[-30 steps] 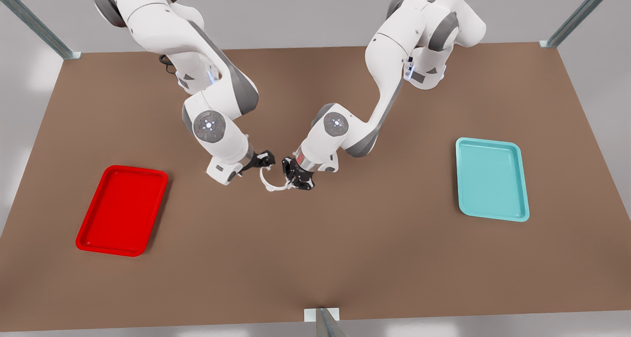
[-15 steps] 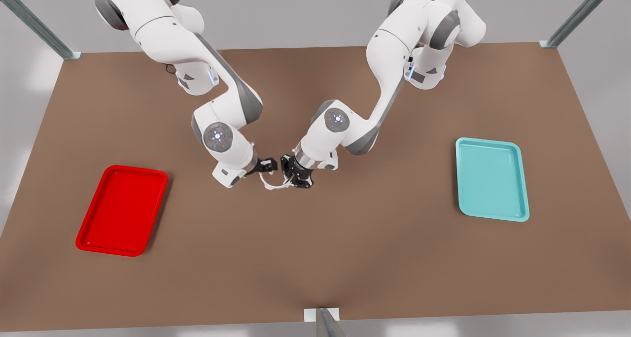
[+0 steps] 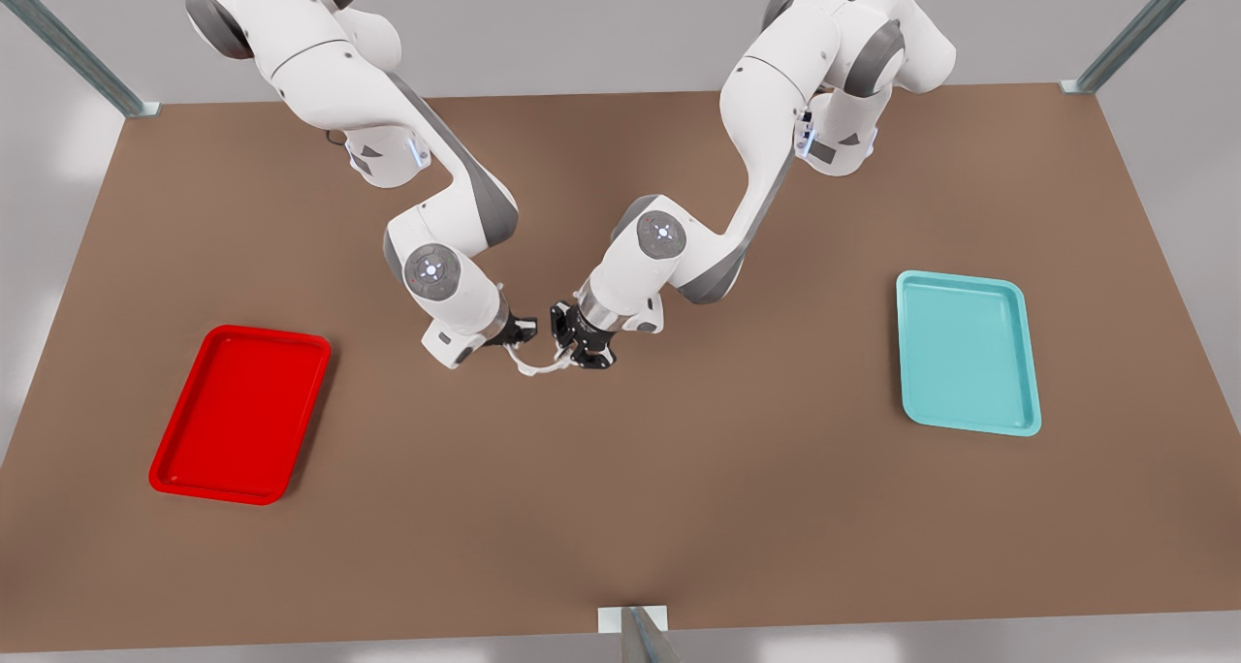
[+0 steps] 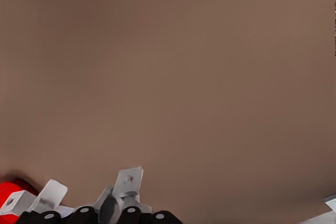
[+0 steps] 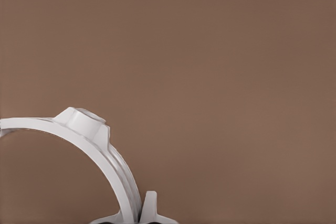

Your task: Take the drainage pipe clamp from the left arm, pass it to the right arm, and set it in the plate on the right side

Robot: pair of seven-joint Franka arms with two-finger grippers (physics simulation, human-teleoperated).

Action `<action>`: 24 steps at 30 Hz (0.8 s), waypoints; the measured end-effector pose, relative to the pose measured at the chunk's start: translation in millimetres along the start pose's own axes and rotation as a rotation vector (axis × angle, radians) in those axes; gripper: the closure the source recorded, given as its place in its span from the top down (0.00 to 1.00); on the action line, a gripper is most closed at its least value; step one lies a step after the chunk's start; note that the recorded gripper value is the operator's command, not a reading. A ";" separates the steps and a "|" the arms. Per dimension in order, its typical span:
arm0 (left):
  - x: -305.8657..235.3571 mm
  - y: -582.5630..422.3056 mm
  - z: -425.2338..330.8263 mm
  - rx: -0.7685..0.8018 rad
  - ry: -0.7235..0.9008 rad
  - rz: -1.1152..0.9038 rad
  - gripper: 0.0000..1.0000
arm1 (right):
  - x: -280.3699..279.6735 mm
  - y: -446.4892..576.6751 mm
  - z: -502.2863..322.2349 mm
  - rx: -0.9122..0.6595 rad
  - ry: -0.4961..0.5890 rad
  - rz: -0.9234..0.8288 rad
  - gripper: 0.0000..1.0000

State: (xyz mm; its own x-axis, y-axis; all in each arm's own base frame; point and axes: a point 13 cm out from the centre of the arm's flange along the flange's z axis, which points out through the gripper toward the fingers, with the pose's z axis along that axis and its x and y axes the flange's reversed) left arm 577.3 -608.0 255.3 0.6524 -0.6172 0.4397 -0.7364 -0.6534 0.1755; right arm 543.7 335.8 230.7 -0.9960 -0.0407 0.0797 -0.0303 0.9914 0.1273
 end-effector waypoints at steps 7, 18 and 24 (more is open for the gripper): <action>18.1 -47.0 -49.8 0.066 0.025 0.009 1.00 | -3.2 -3.6 -1.8 -0.002 -0.010 0.014 0.21; -133.6 -407.6 -295.2 0.213 -0.258 0.345 1.00 | -36.9 -277.0 -14.1 0.072 -0.009 0.306 0.21; -217.4 -373.4 -458.1 0.112 -0.453 0.872 1.00 | -8.3 -412.9 4.3 0.060 0.010 0.368 0.21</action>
State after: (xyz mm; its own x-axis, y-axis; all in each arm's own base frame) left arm 628.5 -29.0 497.6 -0.0864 -0.9962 -0.0069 -0.9857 0.0865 -0.1445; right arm 564.1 -72.6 173.3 -0.9404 0.3187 0.1186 0.3242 0.9455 0.0306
